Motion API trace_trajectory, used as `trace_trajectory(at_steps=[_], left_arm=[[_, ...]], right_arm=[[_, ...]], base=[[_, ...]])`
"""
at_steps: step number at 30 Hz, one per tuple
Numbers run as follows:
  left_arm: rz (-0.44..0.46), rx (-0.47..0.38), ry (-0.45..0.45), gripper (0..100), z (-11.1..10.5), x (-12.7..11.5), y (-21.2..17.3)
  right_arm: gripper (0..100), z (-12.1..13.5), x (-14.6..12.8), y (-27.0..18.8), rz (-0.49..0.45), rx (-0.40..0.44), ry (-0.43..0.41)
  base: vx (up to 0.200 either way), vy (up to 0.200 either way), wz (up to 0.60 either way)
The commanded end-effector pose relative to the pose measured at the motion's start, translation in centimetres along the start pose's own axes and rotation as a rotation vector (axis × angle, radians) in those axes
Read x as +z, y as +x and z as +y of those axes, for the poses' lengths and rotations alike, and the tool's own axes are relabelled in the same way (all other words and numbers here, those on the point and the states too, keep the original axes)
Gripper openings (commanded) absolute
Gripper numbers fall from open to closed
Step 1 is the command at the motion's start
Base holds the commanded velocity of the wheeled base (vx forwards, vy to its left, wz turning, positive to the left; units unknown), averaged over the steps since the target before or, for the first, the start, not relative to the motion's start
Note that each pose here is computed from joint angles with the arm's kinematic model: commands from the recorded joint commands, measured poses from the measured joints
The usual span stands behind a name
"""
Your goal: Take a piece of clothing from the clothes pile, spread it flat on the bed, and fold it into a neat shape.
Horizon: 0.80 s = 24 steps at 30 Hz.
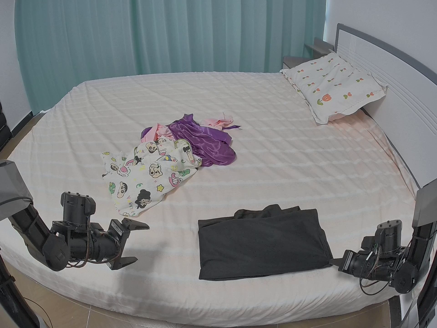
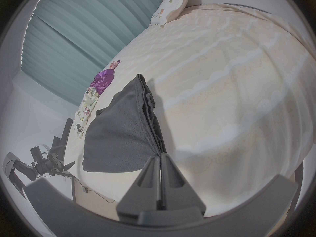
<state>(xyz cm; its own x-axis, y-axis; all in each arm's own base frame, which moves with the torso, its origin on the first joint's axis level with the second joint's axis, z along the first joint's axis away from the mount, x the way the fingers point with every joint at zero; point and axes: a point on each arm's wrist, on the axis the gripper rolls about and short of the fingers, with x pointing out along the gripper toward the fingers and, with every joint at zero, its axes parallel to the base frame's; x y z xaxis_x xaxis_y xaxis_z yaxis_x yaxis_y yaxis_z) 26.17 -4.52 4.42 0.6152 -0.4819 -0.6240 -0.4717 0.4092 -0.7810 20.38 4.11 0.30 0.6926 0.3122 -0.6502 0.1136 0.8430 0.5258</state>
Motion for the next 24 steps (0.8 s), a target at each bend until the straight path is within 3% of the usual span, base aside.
trace_trajectory(at_steps=[1, 2, 7, 12, 17, 24], left_arm=[[0.000, 0.000, 0.000, 100, 0.0, 0.0, 0.0], [0.000, 0.000, 0.000, 100, 0.0, 0.0, 0.0], [0.000, 0.001, -0.001, 100, 0.0, 0.0, 0.0], [0.001, 0.000, 0.001, 100, 0.0, 0.0, 0.0], [0.001, 0.000, 0.001, 100, 0.0, 0.0, 0.0], [0.002, 0.001, -0.001, 100, 0.0, 0.0, 0.0]], right_arm=[[0, -0.3, -0.3, -0.3, 0.013, -0.013, 0.005], [100, -0.4, -0.5, -0.3, 0.034, -0.026, -0.002], [100, -0.4, -0.4, -0.3, 0.024, -0.018, -0.012], [100, 0.2, 1.3, 0.2, -0.091, 0.043, -0.025], [100, 0.8, 4.1, 2.7, -0.191, 0.096, -0.024], [100, 1.6, 6.7, 8.4, -0.238, 0.156, -0.049]], base=[[0.000, 0.000, 0.00], [0.000, 0.000, 0.00], [0.000, 0.000, 0.00], [0.000, 0.000, 0.00], [0.000, 0.000, 0.00], [0.000, 0.000, 0.00]])
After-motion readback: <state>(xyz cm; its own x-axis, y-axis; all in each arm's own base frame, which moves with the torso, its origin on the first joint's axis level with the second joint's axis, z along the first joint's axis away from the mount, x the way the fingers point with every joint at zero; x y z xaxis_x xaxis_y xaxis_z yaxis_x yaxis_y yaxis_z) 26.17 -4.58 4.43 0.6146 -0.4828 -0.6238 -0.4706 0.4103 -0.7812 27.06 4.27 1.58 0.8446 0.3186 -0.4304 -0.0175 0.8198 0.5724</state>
